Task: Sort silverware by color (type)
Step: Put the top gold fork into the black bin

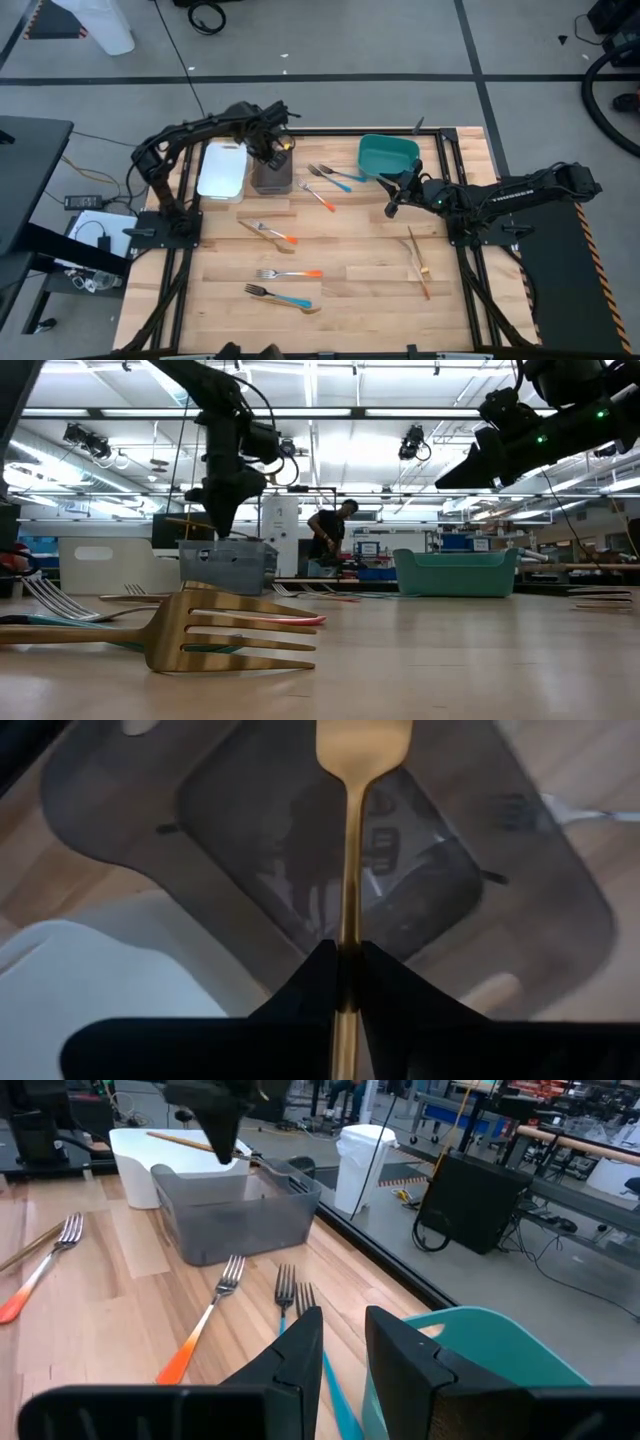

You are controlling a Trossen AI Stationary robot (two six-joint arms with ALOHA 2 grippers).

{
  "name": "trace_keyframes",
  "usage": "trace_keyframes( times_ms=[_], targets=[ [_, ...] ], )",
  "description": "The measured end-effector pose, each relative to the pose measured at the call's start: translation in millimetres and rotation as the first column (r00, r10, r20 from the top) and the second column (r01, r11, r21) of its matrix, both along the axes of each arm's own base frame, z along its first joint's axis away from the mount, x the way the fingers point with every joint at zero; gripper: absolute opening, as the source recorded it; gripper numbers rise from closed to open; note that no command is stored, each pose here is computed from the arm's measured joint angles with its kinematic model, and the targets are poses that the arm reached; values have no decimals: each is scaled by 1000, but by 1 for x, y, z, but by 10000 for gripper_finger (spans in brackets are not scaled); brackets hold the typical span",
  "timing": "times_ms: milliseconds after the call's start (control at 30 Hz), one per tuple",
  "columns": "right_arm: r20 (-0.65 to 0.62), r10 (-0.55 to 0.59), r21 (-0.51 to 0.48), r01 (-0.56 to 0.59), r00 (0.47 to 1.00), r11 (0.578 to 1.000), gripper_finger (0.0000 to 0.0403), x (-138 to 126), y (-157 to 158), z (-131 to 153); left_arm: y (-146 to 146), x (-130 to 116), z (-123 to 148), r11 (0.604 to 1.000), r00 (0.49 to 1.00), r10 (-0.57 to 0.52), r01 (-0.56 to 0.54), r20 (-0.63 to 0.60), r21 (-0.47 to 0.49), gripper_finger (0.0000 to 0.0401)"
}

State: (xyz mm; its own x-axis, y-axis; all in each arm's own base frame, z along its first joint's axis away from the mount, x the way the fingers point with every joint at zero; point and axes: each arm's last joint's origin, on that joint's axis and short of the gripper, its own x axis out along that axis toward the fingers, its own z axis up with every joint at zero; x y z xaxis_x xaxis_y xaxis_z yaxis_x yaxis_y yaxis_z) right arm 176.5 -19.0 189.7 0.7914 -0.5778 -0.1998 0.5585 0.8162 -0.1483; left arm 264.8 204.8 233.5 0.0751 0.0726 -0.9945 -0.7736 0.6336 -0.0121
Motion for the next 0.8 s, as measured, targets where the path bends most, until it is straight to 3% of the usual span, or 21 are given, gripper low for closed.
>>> trace_keyframes(
  times_ms=[300,567,800],
  targets=[
    [5,0,0,0,1000,1000,91,0,0,0,17,6,-18,996,997,60,-64,-55,-68,37],
    [4,23,2,-23,1000,1000,91,1,1,0,16,19,-31,995,998,35,-41,-57,-95,37],
    [3,28,0,-28,1000,1000,91,1,1,1,19,23,-31,998,999,34,-36,-27,-60,82]
  ],
)
